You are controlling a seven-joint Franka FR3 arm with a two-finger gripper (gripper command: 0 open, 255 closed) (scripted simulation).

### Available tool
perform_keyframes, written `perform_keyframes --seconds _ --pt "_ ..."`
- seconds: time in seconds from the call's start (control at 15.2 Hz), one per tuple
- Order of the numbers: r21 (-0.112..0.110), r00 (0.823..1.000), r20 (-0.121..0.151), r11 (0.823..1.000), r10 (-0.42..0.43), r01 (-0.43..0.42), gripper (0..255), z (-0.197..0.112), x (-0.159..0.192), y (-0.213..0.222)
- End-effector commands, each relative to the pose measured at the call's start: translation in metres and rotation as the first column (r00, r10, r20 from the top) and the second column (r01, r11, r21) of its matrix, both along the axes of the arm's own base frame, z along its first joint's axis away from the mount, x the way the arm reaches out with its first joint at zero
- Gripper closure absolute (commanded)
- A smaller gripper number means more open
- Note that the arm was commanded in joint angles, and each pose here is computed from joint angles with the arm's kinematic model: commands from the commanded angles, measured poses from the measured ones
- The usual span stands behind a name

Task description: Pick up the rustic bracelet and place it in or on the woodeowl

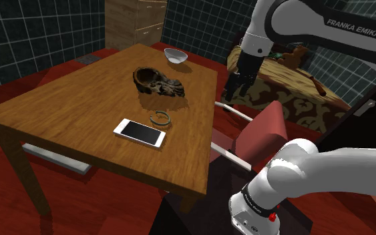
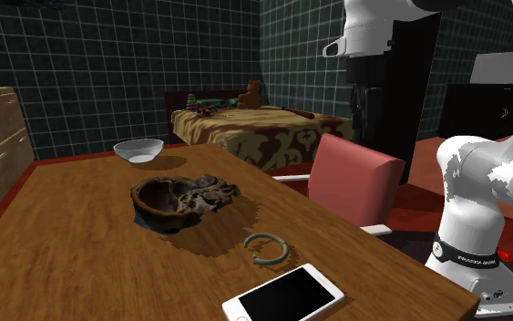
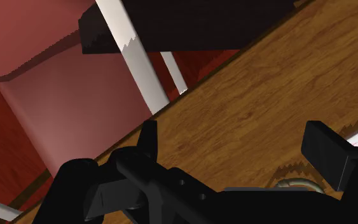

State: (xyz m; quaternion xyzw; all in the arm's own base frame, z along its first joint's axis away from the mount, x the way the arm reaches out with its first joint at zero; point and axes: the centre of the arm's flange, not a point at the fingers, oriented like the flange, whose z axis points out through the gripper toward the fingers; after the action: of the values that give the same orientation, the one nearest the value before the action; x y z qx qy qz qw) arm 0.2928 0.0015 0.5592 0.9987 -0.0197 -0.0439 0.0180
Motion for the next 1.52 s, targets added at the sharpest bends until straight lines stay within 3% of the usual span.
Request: perform_keyframes --seconds 0.0,1.45 --pt "0.000 1.000 0.000 1.000 0.000 0.000 0 0.000 0.000 0.000" --pt "0.090 0.982 0.118 0.987 -0.145 0.135 0 -0.145 0.169 0.152"
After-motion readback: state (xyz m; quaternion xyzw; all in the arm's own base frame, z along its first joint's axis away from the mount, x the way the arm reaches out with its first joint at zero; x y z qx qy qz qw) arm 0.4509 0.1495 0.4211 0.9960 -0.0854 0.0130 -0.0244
